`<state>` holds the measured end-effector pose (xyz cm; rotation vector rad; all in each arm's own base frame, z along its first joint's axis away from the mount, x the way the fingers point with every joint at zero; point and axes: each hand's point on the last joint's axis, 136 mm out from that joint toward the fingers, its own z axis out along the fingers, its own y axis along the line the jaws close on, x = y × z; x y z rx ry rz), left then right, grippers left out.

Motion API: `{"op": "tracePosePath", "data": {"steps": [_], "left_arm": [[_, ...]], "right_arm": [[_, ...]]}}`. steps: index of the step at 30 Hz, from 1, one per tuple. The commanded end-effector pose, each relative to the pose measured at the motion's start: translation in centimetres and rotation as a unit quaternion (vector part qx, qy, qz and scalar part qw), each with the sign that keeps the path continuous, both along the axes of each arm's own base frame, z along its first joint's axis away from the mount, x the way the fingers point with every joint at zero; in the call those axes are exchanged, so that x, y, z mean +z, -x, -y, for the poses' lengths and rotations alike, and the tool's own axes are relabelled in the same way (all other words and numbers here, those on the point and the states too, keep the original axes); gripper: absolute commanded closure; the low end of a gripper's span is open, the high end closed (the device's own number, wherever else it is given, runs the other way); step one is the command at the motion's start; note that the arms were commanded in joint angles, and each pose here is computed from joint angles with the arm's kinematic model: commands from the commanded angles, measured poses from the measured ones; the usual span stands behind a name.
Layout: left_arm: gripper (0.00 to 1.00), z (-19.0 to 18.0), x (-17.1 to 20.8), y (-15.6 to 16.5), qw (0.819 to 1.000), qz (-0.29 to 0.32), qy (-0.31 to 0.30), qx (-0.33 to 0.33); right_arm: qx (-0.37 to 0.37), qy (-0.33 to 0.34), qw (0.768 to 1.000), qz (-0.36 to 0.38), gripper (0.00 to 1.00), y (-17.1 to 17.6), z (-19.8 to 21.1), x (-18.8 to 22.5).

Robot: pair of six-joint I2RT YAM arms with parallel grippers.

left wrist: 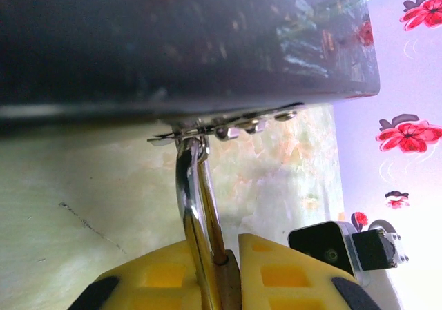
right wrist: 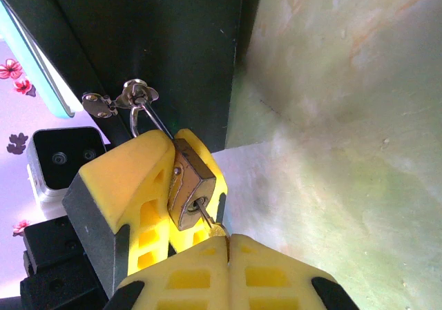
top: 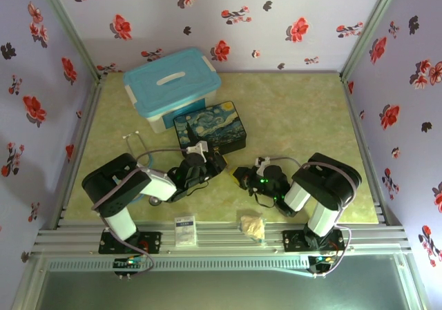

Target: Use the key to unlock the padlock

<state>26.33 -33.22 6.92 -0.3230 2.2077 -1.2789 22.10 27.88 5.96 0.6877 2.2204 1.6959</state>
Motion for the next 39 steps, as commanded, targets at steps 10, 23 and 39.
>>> {"op": "tracePosePath", "data": {"steps": [10,23,39], "left_arm": [[1.00,0.6,-2.3,2.3,0.997,-0.071,0.007,-0.029],[1.00,0.6,-3.0,3.4,0.994,-0.080,-0.044,-0.057],[1.00,2.0,-3.2,3.7,0.994,-0.084,-0.011,-0.065]], "right_arm": [[-0.004,-0.019,0.999,0.029,1.00,-1.6,-1.3,1.5],[-0.017,-0.032,0.998,0.059,1.00,-3.1,-0.9,3.4],[0.011,0.047,0.992,0.115,0.93,-3.1,-1.4,3.2]]}}
